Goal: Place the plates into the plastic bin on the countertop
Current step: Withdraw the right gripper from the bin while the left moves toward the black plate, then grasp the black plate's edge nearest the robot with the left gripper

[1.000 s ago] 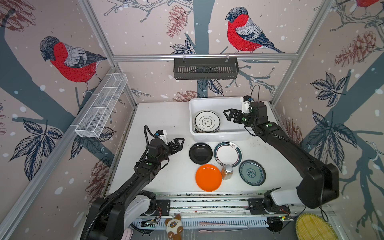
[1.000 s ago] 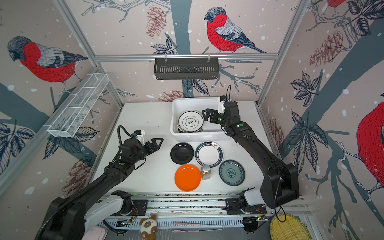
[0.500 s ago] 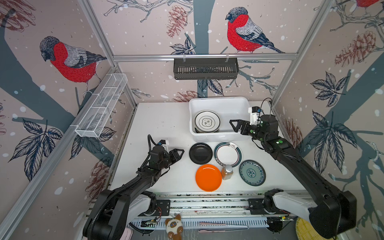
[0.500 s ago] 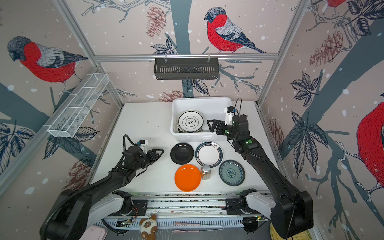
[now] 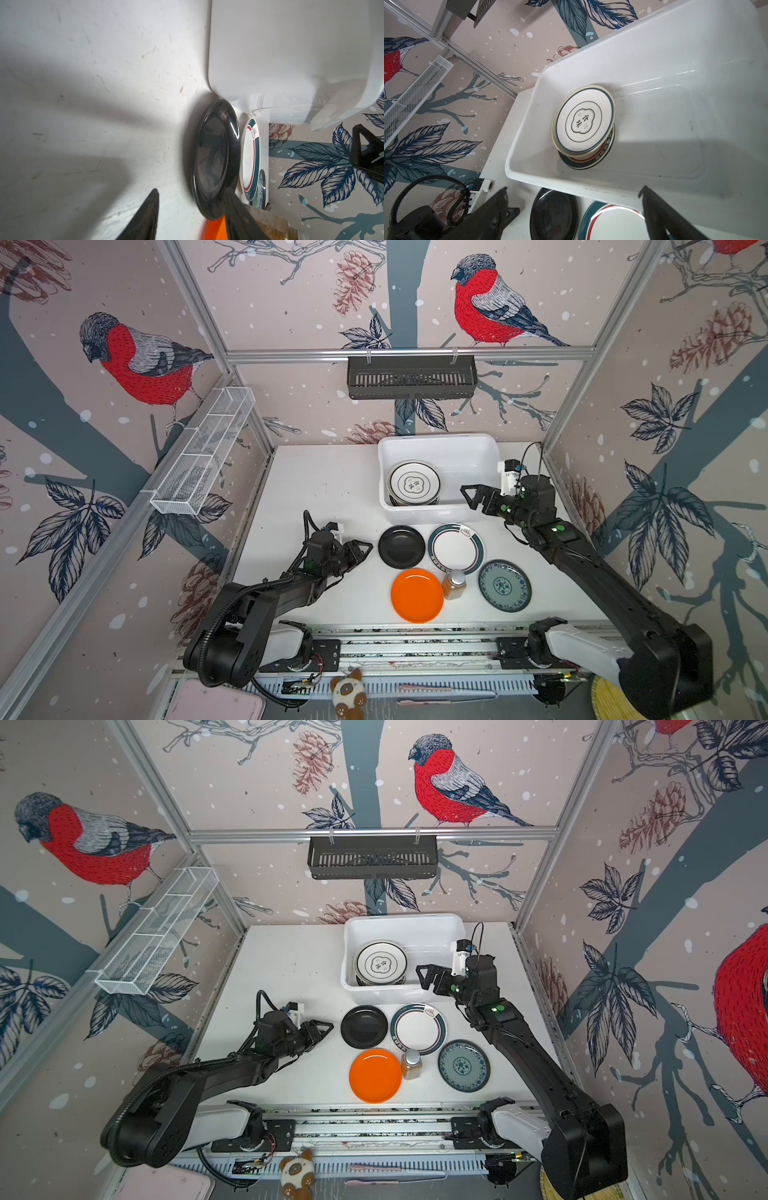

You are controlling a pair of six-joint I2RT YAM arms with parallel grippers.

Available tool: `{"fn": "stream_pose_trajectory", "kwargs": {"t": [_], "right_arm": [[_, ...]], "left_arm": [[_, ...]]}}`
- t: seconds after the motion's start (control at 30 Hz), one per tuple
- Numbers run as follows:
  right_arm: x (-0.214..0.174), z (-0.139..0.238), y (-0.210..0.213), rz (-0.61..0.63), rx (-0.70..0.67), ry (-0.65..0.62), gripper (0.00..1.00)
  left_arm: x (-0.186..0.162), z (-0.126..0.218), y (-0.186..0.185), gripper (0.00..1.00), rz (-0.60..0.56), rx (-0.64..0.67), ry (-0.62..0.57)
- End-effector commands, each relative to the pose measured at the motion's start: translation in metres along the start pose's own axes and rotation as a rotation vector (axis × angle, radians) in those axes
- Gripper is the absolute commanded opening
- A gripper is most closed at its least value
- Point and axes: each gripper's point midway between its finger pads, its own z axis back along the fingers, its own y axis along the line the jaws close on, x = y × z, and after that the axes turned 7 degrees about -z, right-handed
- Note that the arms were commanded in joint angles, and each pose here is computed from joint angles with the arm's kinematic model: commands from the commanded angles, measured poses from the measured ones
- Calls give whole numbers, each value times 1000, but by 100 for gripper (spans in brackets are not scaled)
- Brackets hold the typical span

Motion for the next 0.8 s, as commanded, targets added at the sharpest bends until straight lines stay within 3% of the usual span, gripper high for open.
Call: {"fn": "stream_pose_trajectory", "kwargs": {"t": [0.0,0.77], "right_arm": [[3,-1,3,-3,16,-9,100],[1,4,-9,-35,-23,-6,100]], "left_arm": [[6,-4,-6,46,-41,-24,-21],[-7,-40,-2,41,-49,-26,73]]}}
